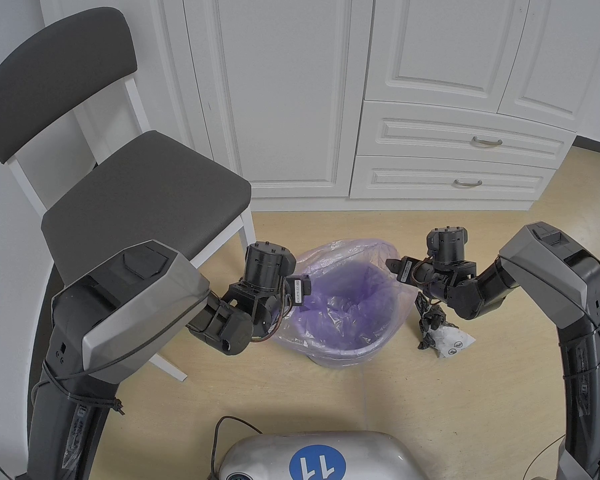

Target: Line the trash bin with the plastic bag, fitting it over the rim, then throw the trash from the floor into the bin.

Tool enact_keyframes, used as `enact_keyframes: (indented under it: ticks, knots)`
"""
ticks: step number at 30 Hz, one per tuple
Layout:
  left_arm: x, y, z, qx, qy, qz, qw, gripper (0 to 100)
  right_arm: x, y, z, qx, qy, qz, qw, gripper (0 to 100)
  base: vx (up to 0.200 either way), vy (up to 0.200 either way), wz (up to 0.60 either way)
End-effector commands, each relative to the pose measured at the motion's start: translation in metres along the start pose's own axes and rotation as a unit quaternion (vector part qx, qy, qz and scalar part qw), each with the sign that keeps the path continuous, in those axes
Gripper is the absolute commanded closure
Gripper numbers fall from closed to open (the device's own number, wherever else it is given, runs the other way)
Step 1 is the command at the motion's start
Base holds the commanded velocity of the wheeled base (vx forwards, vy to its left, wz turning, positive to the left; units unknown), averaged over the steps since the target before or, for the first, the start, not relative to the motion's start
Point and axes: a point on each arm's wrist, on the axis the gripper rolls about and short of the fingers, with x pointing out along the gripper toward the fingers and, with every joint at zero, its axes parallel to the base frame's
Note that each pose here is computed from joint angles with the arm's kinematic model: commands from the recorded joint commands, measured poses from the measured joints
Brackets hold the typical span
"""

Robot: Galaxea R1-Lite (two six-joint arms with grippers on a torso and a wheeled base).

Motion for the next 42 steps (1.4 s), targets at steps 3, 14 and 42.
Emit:
enact_keyframes:
  ticks: [3,14,42]
  knots:
    - [0.027,0.015,-0.002,-0.033,-0.017,0.027,0.9989,0,0.02,-0.004,-0.012,0.024,-0.007,-0.012,0.9996,0,0.0,0.0,0.0]
    - [0.057,0.028,-0.006,-0.075,-0.041,0.048,0.9951,0,0.052,0.001,-0.014,0.09,-0.06,-0.031,0.9936,0,0.0,0.0,0.0]
    - [0.085,0.036,-0.006,-0.126,0.024,0.085,0.9881,0,0.074,-0.007,-0.024,0.106,-0.054,-0.041,0.9921,0,0.0,0.0,0.0]
